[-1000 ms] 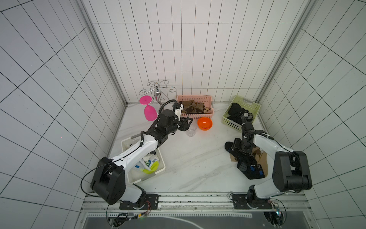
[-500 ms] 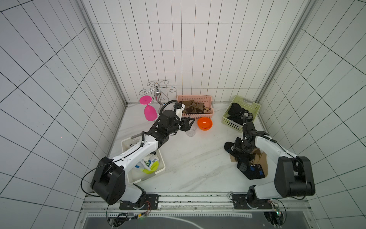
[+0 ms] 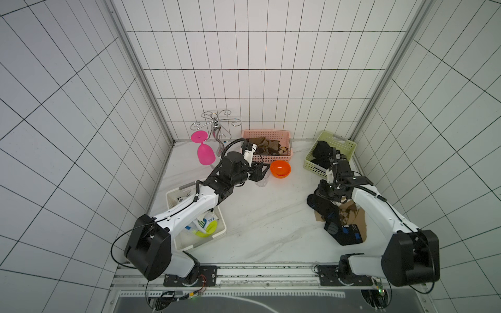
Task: Sort the socks into the basket by color
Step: Pick up the sock at the center of the board.
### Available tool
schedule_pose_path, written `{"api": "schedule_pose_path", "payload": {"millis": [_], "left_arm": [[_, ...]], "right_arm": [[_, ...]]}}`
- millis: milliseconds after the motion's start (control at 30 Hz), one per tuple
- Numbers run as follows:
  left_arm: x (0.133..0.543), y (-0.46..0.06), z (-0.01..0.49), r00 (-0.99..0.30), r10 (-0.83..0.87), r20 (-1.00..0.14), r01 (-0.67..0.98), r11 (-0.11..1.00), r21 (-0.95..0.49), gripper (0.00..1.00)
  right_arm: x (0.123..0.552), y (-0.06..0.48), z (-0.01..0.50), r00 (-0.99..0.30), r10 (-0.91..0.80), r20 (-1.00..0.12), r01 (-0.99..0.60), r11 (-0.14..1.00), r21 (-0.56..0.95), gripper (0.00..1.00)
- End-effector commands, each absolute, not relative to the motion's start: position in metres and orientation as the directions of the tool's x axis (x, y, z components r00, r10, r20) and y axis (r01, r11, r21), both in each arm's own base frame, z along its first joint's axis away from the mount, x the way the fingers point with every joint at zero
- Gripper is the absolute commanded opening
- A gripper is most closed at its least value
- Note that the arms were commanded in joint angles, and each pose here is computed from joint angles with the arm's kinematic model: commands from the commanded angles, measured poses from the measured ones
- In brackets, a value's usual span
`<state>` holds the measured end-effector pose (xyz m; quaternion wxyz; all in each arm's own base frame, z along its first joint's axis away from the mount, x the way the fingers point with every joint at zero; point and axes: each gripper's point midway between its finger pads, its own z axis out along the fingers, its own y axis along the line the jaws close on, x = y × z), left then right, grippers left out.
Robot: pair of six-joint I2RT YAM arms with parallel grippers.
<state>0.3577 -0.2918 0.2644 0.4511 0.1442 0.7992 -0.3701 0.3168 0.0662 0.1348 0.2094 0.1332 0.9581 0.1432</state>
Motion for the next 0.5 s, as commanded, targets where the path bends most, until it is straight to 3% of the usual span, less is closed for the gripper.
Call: {"api": "schedule_pose_path", "payload": {"millis": [0, 467], "left_arm": [[0.351, -0.291, 0.271, -0.534, -0.103, -0.839, 0.574, 0.684, -0.450, 0.56], [0.338, -0.293, 0.280, -0.525, -0.061, -0.849, 0.601, 0.680, -0.420, 0.56]], "right_arm": [[0.348, 0.070, 0.203, -0.803, 0.302, -0.514, 0.111, 0.923, 0.369, 0.00], [0.465, 0.031, 0.291, -0.509, 0.342, -0.790, 0.086, 0.933, 0.348, 0.00]]}}
